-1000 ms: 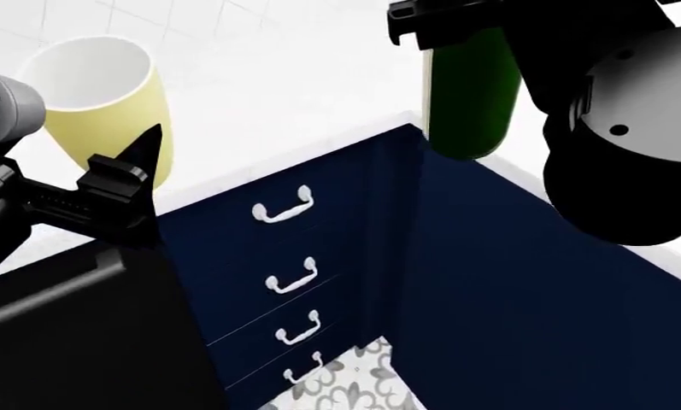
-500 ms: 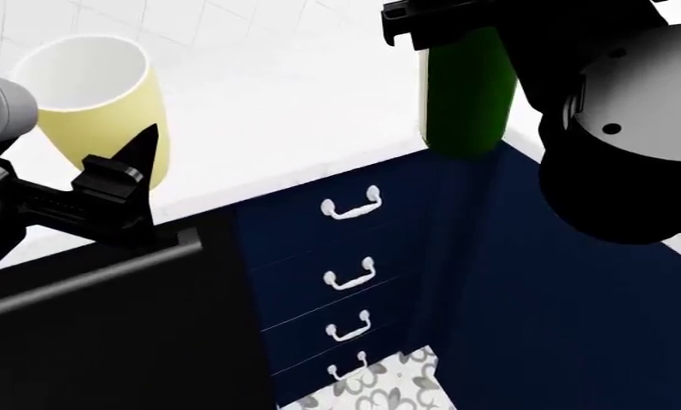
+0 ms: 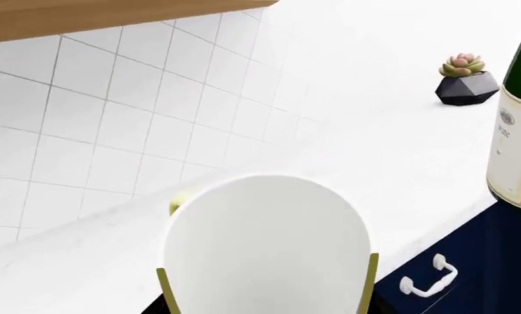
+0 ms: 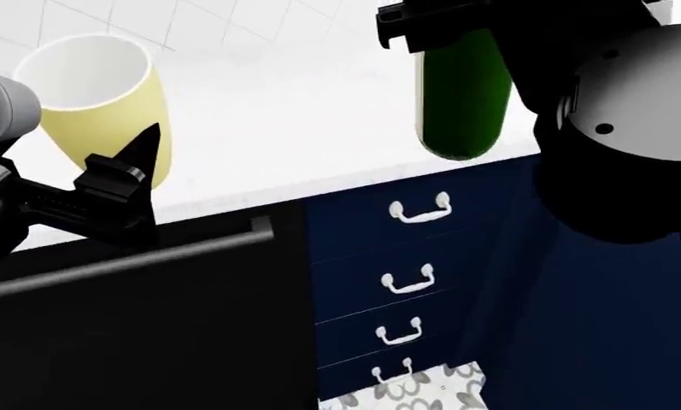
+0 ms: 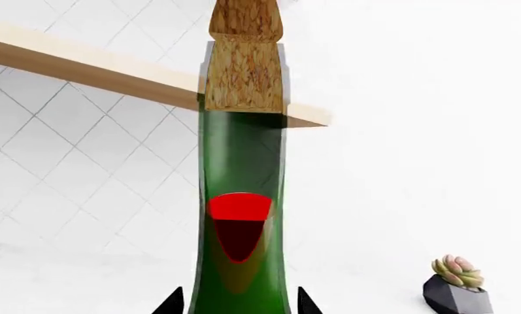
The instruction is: Pick the cup and bottle and place them in the sink. Then turn on the water.
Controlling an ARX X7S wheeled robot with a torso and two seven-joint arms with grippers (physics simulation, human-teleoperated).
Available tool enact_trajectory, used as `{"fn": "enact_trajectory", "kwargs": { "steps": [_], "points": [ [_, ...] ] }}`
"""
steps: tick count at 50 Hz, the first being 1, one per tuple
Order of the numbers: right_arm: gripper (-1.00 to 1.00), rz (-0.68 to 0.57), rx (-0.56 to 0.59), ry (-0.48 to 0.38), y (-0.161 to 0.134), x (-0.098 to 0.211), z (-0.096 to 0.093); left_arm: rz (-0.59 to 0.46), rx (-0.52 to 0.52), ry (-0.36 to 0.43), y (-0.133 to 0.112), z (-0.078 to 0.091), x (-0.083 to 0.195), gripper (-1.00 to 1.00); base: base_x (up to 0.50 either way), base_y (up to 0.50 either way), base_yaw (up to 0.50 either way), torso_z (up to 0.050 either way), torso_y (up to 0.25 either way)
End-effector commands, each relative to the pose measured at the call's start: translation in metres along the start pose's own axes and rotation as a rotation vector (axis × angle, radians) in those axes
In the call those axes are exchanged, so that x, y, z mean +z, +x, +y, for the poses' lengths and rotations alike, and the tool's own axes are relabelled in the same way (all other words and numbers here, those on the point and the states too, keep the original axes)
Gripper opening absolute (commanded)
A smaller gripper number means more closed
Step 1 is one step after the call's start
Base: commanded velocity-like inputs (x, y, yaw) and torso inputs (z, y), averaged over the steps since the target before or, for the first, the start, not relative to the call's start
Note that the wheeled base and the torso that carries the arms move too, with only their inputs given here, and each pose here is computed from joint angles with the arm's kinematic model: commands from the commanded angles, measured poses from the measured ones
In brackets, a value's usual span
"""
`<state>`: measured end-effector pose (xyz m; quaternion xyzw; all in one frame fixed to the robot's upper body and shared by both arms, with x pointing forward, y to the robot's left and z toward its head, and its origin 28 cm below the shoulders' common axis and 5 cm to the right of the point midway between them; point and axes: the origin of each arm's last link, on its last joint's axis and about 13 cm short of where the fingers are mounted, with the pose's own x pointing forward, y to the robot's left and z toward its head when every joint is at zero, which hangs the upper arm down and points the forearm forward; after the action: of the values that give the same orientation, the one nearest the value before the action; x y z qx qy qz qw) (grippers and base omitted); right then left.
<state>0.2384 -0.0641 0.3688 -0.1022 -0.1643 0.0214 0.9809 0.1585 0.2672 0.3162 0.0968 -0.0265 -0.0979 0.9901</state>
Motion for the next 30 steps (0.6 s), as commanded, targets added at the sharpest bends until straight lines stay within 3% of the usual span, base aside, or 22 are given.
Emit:
{"fn": "enact_trajectory", "kwargs": {
  "steps": [1,7,30],
  "points": [
    [-1.00,-0.021,-0.013,-0.006,0.001,0.003,-0.002,-0.011,0.009,-0.009,0.001,0.000,0.003,-1.00,0.00,0.00,0.50,0.010,0.000],
    [-1.00,-0.020,-0.012,-0.002,0.001,0.001,-0.001,-0.012,0.013,-0.006,0.001,-0.002,-0.010,-1.00,0.00,0.00,0.50,0.000,0.000],
    [-1.00,-0.018,-0.012,-0.017,0.001,0.001,0.001,-0.016,0.015,-0.010,-0.002,-0.001,-0.011,-1.00,0.00,0.00,0.50,0.000,0.001]
  ]
}}
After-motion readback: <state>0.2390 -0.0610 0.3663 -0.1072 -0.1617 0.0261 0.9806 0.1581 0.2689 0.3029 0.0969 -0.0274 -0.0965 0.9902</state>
